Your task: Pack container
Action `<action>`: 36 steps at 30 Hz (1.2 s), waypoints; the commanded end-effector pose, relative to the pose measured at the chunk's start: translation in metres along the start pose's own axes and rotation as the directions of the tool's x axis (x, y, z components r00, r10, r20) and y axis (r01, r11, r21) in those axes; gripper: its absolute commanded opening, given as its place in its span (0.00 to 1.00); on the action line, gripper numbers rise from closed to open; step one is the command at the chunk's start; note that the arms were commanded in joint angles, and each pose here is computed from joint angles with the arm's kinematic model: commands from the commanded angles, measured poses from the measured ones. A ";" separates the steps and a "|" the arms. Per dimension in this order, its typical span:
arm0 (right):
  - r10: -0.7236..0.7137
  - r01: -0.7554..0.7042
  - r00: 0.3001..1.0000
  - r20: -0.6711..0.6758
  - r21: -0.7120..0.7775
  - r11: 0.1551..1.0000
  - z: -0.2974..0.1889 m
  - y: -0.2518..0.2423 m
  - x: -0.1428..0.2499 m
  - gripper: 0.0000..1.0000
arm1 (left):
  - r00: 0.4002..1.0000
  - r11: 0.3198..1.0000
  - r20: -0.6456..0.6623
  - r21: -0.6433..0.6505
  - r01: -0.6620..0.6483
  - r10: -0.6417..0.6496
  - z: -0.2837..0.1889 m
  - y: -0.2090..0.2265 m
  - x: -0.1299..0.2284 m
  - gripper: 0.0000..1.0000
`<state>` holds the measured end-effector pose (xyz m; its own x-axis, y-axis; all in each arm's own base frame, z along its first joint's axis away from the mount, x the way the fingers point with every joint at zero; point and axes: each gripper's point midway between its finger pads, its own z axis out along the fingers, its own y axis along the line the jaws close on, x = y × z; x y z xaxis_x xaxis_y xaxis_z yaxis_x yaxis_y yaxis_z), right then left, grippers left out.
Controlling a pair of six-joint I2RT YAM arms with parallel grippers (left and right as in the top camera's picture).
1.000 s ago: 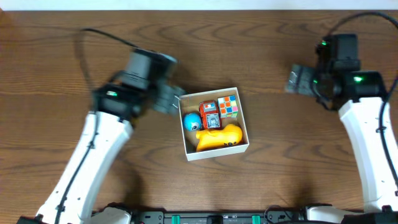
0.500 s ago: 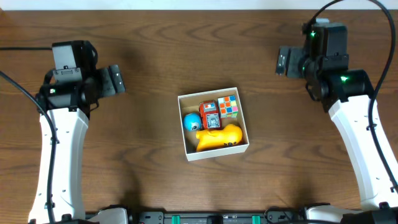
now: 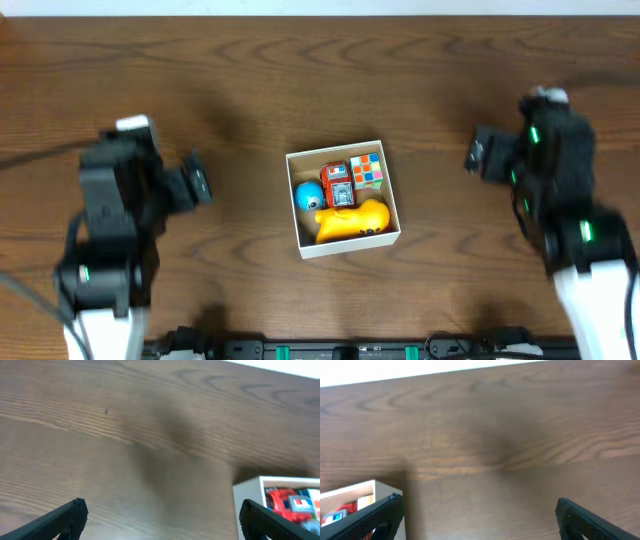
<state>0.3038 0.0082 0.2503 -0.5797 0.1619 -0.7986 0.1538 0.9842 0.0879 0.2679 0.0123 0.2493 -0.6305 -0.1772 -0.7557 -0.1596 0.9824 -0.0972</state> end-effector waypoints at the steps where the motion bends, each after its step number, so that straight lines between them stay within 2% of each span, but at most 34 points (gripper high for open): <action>1: 0.017 -0.018 0.999 0.034 0.023 1.000 -0.017 -0.014 0.031 0.99 | 0.999 1.000 0.037 0.025 0.012 -0.013 -0.011 -0.002 0.024 0.98; 6: 0.022 -0.023 0.996 0.083 0.009 1.000 -0.039 -0.027 0.067 0.99 | 0.993 0.998 0.119 0.061 0.017 -0.024 -0.030 -0.002 0.044 0.98; 11: 0.030 -0.030 0.993 0.118 -0.001 1.000 -0.045 -0.031 0.078 0.99 | 0.978 0.998 0.204 0.065 0.021 -0.034 -0.044 0.002 0.043 0.98; 36: 0.029 -0.028 0.994 0.109 -0.014 1.000 -0.044 -0.028 0.080 0.99 | 0.981 0.998 0.191 0.062 0.021 -0.032 -0.043 0.002 0.045 0.98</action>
<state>0.2181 -0.0072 0.2146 -0.4757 0.1747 -0.8621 0.1658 0.9803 0.1071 0.2063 0.0028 0.2449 -0.4666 -0.1840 -0.8651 -0.1124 0.9825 -0.1483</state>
